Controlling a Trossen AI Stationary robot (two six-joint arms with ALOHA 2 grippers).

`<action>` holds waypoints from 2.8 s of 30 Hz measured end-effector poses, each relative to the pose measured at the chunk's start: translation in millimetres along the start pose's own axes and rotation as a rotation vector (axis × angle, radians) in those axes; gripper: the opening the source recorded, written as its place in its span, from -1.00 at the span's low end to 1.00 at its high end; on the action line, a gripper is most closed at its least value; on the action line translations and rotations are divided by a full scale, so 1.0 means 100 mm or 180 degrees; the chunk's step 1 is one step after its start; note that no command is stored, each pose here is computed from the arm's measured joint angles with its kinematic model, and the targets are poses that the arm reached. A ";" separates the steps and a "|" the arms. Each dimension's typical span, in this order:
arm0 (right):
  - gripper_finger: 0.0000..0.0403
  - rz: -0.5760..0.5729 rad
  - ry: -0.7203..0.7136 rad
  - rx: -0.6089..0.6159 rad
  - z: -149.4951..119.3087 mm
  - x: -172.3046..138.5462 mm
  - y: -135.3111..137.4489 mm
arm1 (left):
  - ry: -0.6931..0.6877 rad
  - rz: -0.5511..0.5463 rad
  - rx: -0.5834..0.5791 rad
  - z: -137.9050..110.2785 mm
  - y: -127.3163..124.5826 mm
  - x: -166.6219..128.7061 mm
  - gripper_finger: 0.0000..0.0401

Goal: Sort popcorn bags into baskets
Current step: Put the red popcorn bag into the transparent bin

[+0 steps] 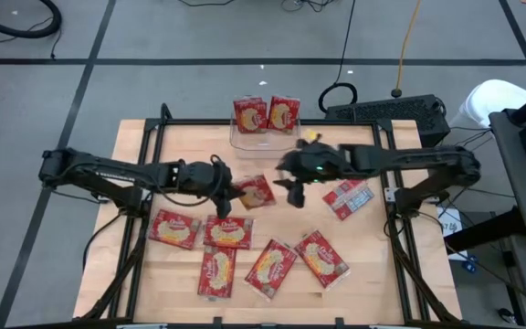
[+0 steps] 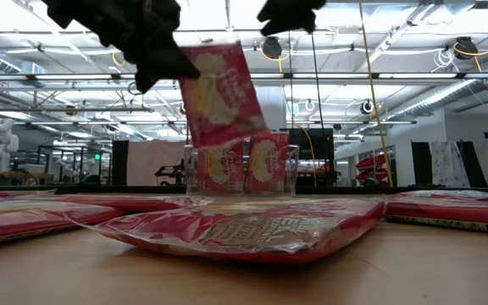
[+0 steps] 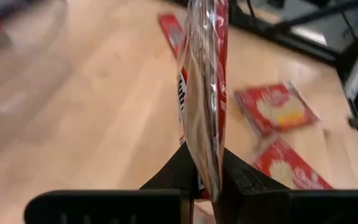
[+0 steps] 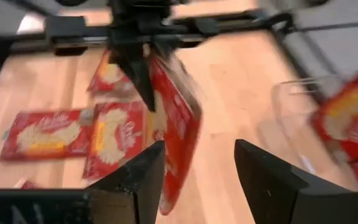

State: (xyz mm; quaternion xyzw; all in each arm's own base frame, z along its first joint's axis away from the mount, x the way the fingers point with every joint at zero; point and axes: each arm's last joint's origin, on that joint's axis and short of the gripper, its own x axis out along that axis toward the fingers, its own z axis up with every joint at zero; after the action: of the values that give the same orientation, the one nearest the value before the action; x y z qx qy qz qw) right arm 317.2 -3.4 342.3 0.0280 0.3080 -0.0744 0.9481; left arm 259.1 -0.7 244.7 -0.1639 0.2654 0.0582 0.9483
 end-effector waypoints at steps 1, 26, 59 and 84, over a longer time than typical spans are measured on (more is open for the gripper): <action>-0.07 0.0057 0.0070 -0.0051 0.05 0.06 0.02 | 0.0082 -0.0026 -0.0001 -0.03 0.00 0.02 -0.86; 0.06 0.0428 0.1005 -0.0793 0.16 1.11 0.01 | 0.0330 0.0294 0.0448 -0.18 -0.01 0.22 -0.85; -0.92 0.0365 0.0808 -0.0514 0.06 0.29 -0.09 | -0.0373 0.0645 0.0508 -0.01 -0.14 0.02 0.49; -0.92 0.0649 -0.0719 0.0077 -0.63 -0.35 -0.18 | -0.1140 0.0059 0.0997 0.15 -0.18 0.44 -0.15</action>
State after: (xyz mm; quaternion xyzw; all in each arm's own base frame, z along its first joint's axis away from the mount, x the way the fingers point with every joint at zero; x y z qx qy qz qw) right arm 249.9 -10.8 311.1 0.0620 0.1940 0.0159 0.9789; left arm 307.4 -11.7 238.6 0.0006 0.1003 0.0531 0.9935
